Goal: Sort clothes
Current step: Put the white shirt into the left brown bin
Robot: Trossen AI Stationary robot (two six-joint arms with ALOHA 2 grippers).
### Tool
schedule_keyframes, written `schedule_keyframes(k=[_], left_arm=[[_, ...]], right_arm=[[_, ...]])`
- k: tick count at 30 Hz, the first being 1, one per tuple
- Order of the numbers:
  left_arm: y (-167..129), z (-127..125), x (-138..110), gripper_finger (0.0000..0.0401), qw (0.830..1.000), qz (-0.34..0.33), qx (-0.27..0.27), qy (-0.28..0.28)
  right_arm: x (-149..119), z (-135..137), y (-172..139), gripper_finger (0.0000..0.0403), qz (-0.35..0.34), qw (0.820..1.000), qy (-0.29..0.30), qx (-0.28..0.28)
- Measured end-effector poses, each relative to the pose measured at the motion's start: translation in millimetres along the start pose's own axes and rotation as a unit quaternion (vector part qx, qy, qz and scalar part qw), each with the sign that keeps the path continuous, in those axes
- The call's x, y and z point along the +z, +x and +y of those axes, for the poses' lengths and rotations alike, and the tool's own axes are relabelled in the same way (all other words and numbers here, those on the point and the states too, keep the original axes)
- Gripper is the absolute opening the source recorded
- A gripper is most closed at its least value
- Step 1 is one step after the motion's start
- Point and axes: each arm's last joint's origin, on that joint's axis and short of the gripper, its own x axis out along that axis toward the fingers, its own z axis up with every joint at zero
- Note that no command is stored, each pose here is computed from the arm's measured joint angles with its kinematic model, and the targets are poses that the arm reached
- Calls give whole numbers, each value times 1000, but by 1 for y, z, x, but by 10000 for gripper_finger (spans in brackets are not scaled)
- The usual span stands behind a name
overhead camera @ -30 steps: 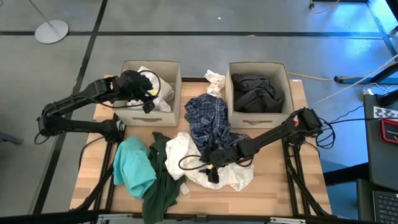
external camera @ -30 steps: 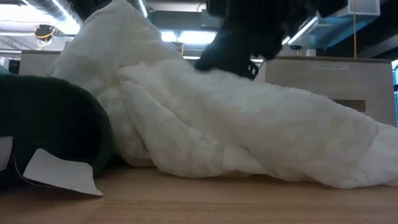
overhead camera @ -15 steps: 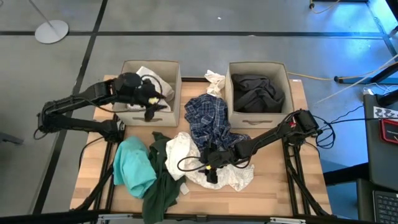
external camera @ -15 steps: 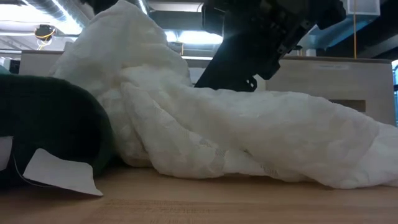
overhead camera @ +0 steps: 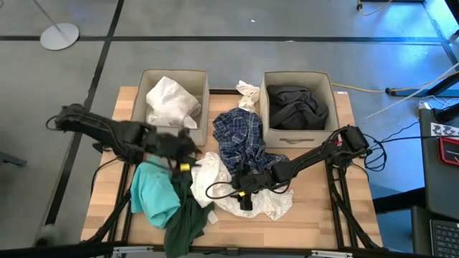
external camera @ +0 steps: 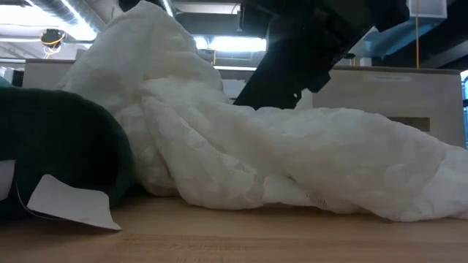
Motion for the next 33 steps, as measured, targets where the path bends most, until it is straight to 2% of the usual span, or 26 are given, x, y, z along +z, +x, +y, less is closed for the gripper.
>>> schedule_keyframes(k=[3, 9, 14, 18, 23, 28, 33], left_arm=[[21, -16, -6, 210, 999, 34, -6, 8], [59, -36, -21, 210, 995, 104, -2, -12], [80, -50, -33, 210, 990, 141, -2, -10], [85, -59, -36, 210, 990, 141, -8, -19], [90, -62, -34, 210, 992, 124, -12, -6], [94, -56, -32, 210, 992, 121, -2, -22], [93, -55, -22, 210, 992, 107, -20, -57]], right_arm=[[4, 0, -10, 269, -2, 1000, -19, -1], [9, 0, -20, 269, -8, 999, -45, -3], [7, -3, -35, 269, 30, 997, -63, -12], [10, -3, -61, 269, 46, 997, -55, -14], [16, 3, -86, 269, 23, 998, -61, -22], [14, 8, -91, 269, 27, 997, -74, -26], [10, 6, -91, 269, 47, 995, -80, -38]])
